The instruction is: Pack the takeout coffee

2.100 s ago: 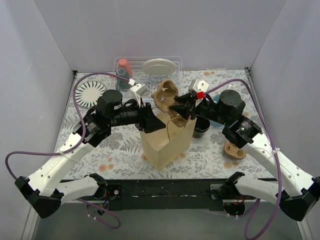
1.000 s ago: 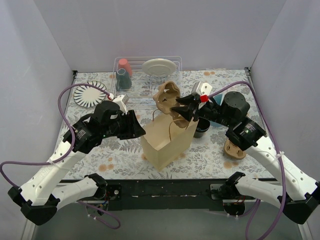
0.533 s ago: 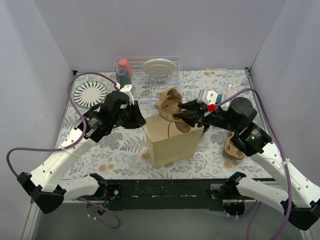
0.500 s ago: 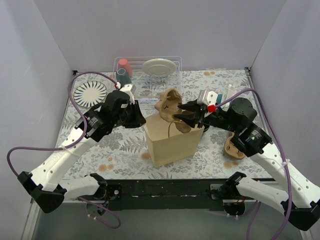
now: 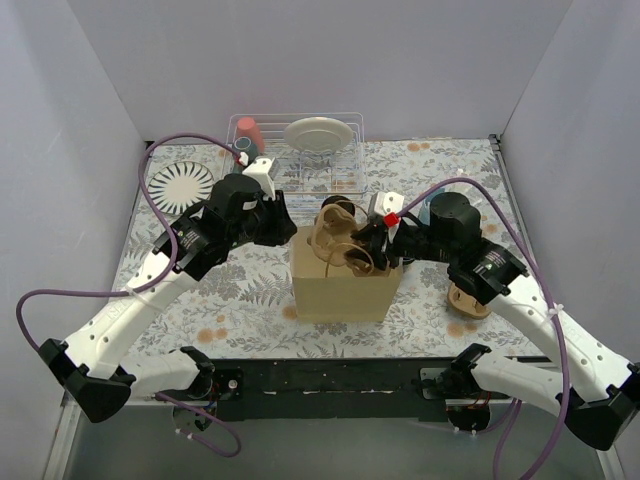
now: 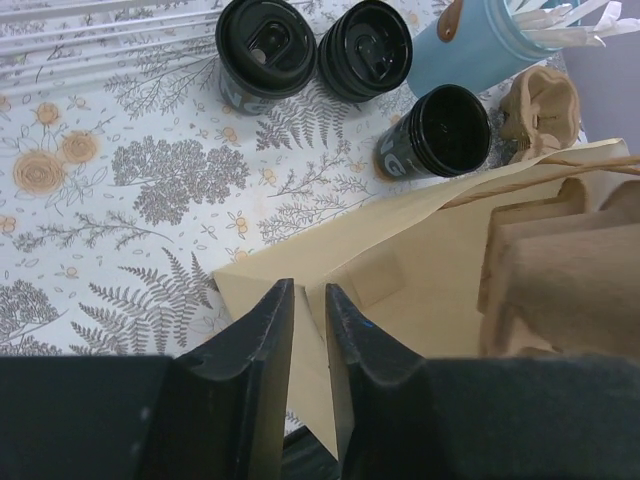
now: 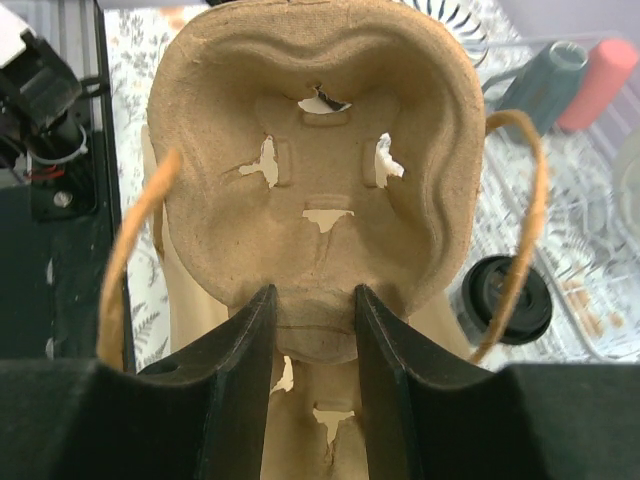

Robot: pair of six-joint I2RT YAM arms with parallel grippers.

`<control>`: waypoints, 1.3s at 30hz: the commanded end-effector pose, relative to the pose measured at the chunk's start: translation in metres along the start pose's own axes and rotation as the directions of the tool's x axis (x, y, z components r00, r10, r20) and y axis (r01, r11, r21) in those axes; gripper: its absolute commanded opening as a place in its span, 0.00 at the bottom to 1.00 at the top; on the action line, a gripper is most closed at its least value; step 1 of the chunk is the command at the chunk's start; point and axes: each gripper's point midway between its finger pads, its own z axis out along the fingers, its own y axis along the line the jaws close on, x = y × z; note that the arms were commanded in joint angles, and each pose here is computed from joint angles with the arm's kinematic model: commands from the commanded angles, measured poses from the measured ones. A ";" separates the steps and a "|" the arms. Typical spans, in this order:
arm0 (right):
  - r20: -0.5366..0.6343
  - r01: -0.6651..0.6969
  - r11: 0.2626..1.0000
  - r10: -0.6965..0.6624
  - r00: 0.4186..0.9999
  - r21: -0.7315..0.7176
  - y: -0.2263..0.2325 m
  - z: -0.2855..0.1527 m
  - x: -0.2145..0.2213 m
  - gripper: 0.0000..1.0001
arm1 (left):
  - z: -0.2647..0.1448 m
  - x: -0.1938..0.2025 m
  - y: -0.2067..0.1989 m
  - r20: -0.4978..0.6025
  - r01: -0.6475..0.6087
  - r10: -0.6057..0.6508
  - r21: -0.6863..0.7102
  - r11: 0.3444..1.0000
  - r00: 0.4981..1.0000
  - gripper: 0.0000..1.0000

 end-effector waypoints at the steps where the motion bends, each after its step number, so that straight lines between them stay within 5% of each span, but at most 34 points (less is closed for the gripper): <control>1: -0.023 0.004 1.000 -0.004 1.000 -0.025 0.006 -0.003 -0.004 0.24 | -0.014 -0.025 -0.016 0.094 -0.056 0.049 0.070 0.996 0.994 0.21; 11: -0.170 -0.041 0.999 0.041 0.985 0.004 -0.002 0.006 0.017 0.23 | -0.021 -0.034 -0.014 0.110 -0.022 0.018 0.043 0.999 0.994 0.43; 23: -0.348 -0.050 0.997 0.067 0.935 0.058 -0.005 0.013 0.040 0.22 | -0.049 -0.032 0.071 0.219 0.180 -0.101 -0.380 0.907 0.970 0.75; 39: -0.498 -0.013 0.999 -0.013 0.867 -0.049 0.011 0.021 0.067 0.27 | 0.006 0.014 0.126 0.095 0.247 -0.228 -0.379 0.892 0.969 0.79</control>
